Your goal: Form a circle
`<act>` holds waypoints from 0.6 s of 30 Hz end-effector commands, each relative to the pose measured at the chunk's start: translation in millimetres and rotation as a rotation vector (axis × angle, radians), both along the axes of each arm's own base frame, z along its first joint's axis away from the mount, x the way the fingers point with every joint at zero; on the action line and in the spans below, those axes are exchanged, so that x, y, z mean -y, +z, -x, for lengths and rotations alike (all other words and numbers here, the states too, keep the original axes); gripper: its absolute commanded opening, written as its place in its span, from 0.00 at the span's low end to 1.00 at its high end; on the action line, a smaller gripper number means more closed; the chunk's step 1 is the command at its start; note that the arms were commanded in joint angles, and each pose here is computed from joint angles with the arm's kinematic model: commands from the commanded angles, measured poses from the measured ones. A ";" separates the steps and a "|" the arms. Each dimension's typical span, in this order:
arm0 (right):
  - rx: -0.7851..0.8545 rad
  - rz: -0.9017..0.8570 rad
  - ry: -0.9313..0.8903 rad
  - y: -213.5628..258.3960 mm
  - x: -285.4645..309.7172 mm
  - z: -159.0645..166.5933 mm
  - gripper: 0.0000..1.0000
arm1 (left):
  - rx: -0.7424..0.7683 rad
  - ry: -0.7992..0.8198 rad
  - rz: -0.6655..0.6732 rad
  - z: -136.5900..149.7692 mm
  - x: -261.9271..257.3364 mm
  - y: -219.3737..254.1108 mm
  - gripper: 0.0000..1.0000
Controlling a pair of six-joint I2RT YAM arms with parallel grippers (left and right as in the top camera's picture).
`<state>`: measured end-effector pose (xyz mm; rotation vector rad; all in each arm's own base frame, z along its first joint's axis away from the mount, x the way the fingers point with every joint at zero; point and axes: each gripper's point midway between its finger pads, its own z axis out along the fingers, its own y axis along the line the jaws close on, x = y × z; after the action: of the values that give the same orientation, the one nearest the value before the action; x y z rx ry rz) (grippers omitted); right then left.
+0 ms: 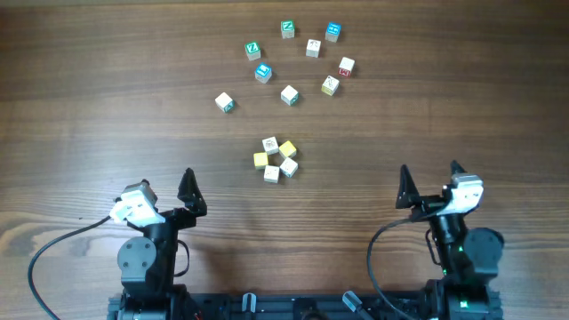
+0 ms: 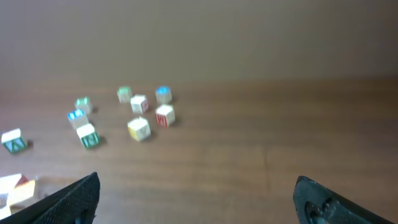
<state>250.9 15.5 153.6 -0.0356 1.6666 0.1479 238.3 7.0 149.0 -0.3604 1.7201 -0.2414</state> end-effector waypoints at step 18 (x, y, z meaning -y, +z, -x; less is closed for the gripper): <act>0.103 0.012 -0.020 23.1 2.9 4.6 1.00 | 0.006 0.008 -0.020 0.2 -2.3 0.7 1.00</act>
<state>246.4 15.2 175.0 -0.0434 1.5735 0.1369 238.3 7.0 149.0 -0.3604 1.7201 -0.2414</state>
